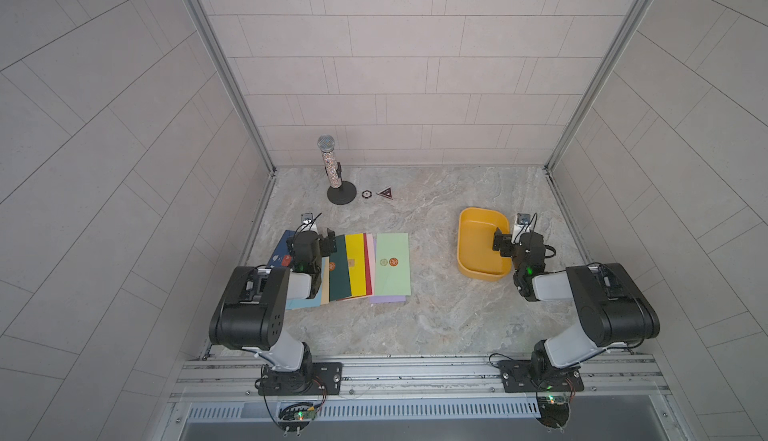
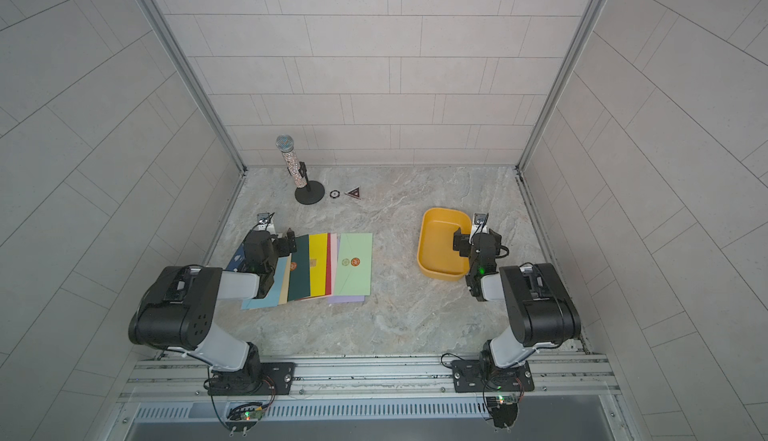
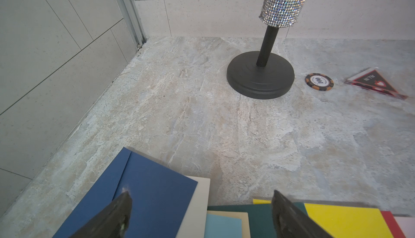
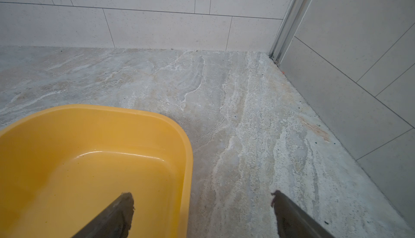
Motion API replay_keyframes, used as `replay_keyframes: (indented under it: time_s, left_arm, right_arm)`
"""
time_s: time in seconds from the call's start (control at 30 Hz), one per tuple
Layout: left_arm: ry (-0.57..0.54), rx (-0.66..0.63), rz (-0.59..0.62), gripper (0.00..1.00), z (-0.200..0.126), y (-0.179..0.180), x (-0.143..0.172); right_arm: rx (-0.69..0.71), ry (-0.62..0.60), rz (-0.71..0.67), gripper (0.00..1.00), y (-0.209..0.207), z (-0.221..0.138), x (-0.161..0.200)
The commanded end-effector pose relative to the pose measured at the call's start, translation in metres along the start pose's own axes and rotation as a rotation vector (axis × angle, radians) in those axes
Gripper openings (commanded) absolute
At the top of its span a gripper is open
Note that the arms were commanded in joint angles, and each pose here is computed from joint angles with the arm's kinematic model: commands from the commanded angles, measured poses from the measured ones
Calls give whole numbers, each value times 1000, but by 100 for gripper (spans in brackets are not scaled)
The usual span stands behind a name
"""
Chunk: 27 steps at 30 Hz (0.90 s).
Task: Put the sealed envelopes into the storage box
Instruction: Adjust the storage box at the center of the board.
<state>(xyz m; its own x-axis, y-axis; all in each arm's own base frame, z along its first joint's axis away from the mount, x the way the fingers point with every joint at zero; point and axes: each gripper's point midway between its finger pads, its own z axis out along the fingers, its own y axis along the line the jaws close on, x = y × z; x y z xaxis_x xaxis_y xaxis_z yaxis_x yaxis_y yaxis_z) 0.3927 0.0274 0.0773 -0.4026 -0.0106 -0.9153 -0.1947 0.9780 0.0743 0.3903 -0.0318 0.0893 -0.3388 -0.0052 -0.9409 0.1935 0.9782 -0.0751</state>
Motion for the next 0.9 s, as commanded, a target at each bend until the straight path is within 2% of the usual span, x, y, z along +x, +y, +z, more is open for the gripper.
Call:
replay_keyframes:
  time_s: [0.0, 0.07, 0.17, 0.2, 0.27, 0.37, 0.43, 0.47, 0.5, 0.53, 0.63, 0.7, 0.77, 0.87]
  left_arm:
    - [-43, -54, -12, 100, -2, 9, -11]
    - [-95, -199, -65, 100, -16, 33, -19]
    - [-129, -197, -65, 100, -43, 35, -45]
    - [-149, -201, -101, 100, -54, 37, -57]
    - [-155, -172, -264, 100, -73, 39, -74]
    - [-205, -79, -496, 100, -94, 34, -98]
    - [-231, -63, -680, 100, -104, 38, -102]
    - [-223, -54, -733, 100, -107, 37, -100]
    - [-198, -33, -796, 100, -111, 35, -98]
    - [-169, 10, -803, 100, -115, 29, -99]
    - [-11, 176, -737, 95, -132, -4, -103]
    - [150, 236, -683, 90, -146, -20, -94]
    - [282, 331, -617, 80, -159, -40, -84]
    - [444, 416, -599, 76, -176, -58, -62]
  right_arm:
    - [-4, 3, 3, 100, 0, 4, -2]
    - [-5, 2, 7, 100, -1, 3, -2]
    - [56, -9, 10, 100, -9, 0, -12]
    - [85, -6, 7, 100, -14, -6, -21]
    - [95, 0, 4, 100, -17, -19, -46]
    - [67, -103, 226, 100, -21, -49, -100]
    - [39, -157, 372, 100, -24, -70, -127]
    - [51, -169, 471, 100, -30, -78, -134]
    - [29, -163, 538, 100, -30, -86, -138]
    - [-47, -157, 541, 100, -21, -92, -144]
    - [-299, -82, 474, 95, 21, -115, -161]
    - [-365, 41, 437, 95, 40, -124, -152]
    - [-423, 146, 369, 95, 60, -132, -138]
    - [-415, 282, 269, 95, 80, -139, -112]
